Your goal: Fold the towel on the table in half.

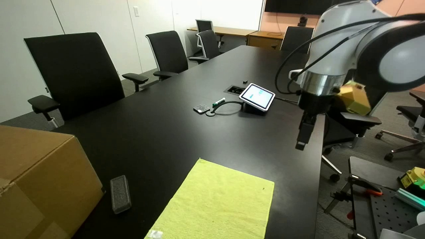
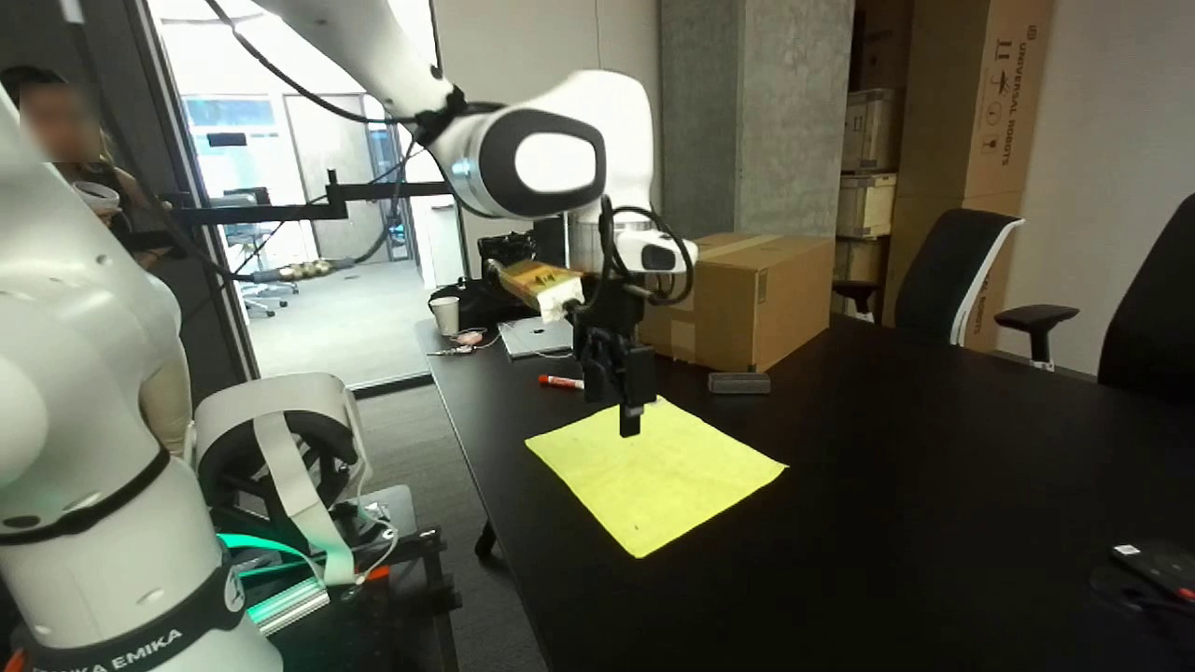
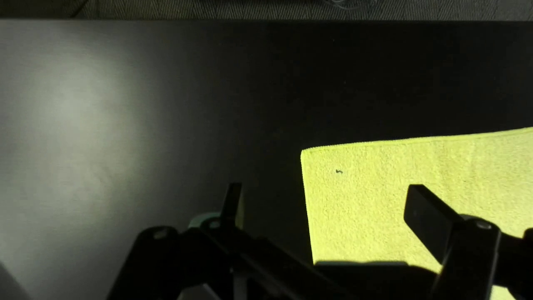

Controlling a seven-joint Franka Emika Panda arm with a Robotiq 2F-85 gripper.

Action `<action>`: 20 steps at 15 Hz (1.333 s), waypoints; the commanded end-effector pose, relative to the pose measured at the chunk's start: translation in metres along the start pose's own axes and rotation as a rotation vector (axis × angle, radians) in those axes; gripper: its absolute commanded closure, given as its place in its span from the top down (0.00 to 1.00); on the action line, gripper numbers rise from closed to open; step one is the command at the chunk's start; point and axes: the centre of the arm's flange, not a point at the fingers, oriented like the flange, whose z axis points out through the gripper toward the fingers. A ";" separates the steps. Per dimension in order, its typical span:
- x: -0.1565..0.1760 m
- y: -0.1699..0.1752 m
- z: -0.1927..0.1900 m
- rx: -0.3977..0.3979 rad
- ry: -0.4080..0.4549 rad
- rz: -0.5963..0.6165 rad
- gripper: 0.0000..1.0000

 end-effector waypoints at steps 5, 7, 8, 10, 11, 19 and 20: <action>0.065 -0.018 0.092 0.098 -0.040 0.083 1.00; 0.066 -0.020 0.103 0.149 -0.047 0.109 1.00; 0.066 -0.022 0.111 0.164 -0.047 0.129 1.00; 0.066 -0.029 0.126 0.201 -0.042 0.154 1.00; 0.063 -0.033 0.129 0.216 -0.044 0.164 1.00; 0.050 -0.046 0.173 0.199 -0.114 0.204 1.00; 0.050 -0.045 0.178 0.194 -0.111 0.204 1.00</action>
